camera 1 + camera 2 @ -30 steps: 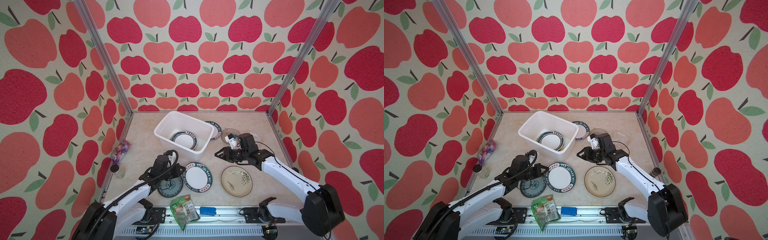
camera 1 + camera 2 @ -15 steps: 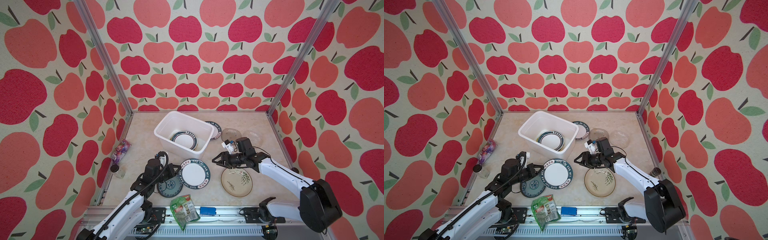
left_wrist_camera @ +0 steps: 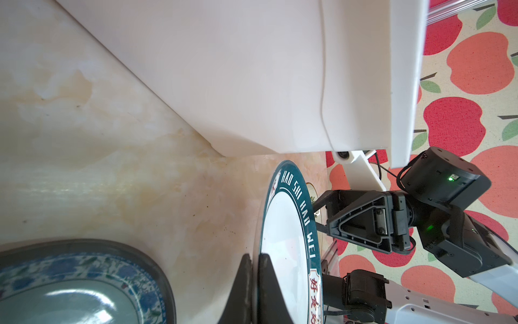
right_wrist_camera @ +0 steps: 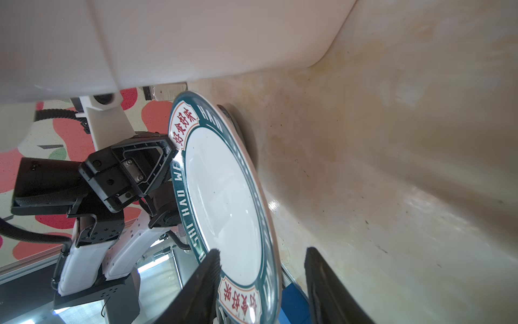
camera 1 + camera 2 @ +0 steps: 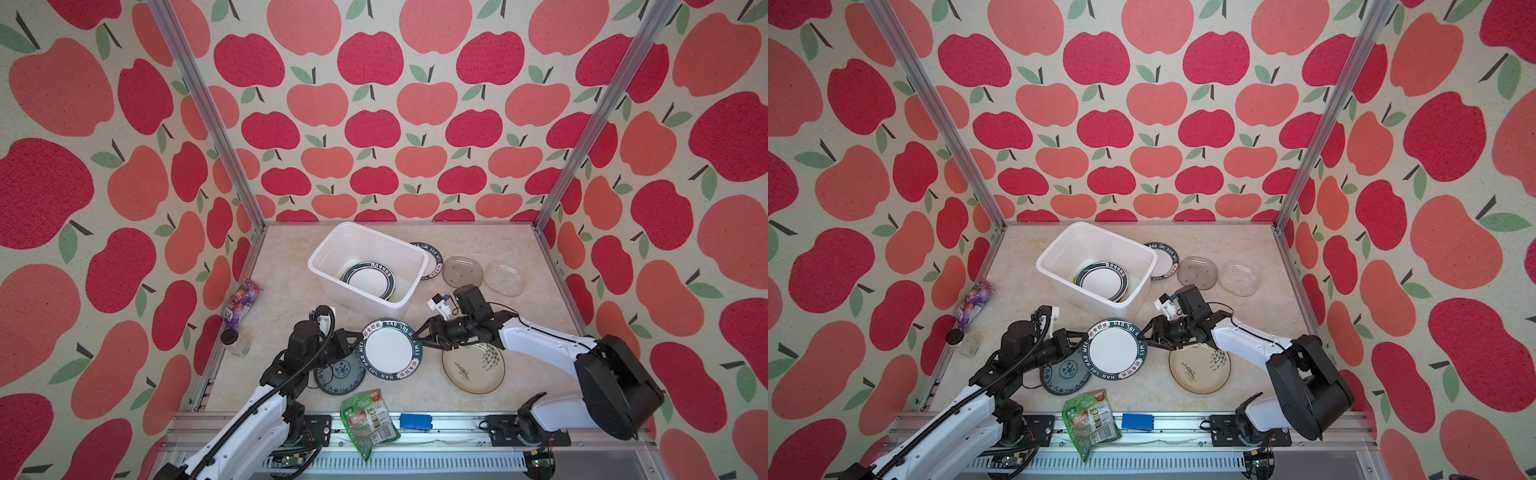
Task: Place the plates into the plastic bin on the countertop
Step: Place the plate in the plastic bin.
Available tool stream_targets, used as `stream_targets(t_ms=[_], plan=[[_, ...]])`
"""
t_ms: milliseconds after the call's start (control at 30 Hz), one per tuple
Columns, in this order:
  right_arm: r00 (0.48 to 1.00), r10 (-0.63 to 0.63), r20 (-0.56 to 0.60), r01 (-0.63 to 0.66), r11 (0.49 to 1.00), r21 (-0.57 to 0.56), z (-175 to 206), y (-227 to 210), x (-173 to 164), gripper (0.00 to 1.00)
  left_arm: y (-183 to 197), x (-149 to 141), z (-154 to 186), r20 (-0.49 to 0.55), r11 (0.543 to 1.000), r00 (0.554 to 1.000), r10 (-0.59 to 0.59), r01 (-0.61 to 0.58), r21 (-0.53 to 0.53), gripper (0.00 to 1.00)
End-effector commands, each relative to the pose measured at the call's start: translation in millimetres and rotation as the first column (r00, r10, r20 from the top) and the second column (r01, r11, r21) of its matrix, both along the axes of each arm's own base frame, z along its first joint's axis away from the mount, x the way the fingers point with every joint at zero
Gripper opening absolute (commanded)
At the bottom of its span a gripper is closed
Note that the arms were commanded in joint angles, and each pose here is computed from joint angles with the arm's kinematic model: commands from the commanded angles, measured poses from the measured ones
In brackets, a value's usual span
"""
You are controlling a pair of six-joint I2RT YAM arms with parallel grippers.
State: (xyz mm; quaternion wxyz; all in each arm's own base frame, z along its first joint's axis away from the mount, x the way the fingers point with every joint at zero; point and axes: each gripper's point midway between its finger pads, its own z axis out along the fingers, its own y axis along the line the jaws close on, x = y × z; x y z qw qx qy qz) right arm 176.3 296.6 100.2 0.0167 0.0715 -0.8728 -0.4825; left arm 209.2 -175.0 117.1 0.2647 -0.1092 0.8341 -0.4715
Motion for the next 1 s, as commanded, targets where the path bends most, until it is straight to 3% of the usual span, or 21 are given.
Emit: stream_targets(t_ms=[0, 300, 467, 533, 600, 733, 767, 867, 900, 967], plan=[[1.0, 0.01, -0.011, -0.009, 0.995, 0.097, 11, 14, -1, 0.51, -8, -2, 15, 0.047, 0.998, 0.999, -0.027, 0.029, -0.061, 0.0], [0.998, 0.021, -0.058, -0.008, 0.977, 0.215, 17, 24, -9, 0.4, -11, -7, 10, 0.04, 0.997, 0.998, -0.039, 0.042, -0.065, 0.0], [0.997, 0.032, -0.068, -0.017, 0.978, 0.21, 14, 23, -20, 0.23, -11, -8, 7, 0.032, 0.997, 0.999, -0.042, 0.044, -0.063, 0.0], [0.997, 0.034, -0.07, -0.019, 0.977, 0.21, 15, 22, -22, 0.07, -11, -8, 6, 0.031, 0.997, 0.999, -0.04, 0.041, -0.062, 0.0], [0.997, 0.032, -0.067, -0.017, 0.979, 0.204, 16, 19, -25, 0.0, -11, -8, 6, 0.028, 0.998, 0.999, -0.039, 0.04, -0.057, 0.0], [0.997, 0.034, -0.076, -0.02, 0.983, 0.182, 21, 9, -36, 0.0, -7, -12, 5, 0.003, 0.999, 0.999, -0.038, 0.038, -0.021, 0.03], [0.997, 0.035, -0.075, -0.021, 0.984, 0.177, 24, 4, -41, 0.0, -4, -14, 4, -0.006, 0.999, 0.999, -0.034, 0.034, 0.002, 0.18], [0.999, 0.037, -0.035, -0.032, 0.991, 0.133, 42, -13, -54, 0.0, 10, -16, 9, -0.001, 0.997, 1.0, -0.001, 0.001, 0.083, 0.83], [1.0, 0.029, -0.006, -0.028, 0.993, 0.118, 53, -18, -54, 0.0, 16, -16, 8, 0.001, 0.994, 1.0, 0.018, -0.018, 0.11, 1.0], [0.998, 0.007, 0.06, -0.014, 0.992, 0.127, 84, -26, -49, 0.0, 25, -7, 33, 0.056, 0.991, 0.997, 0.052, -0.059, 0.12, 0.99]])
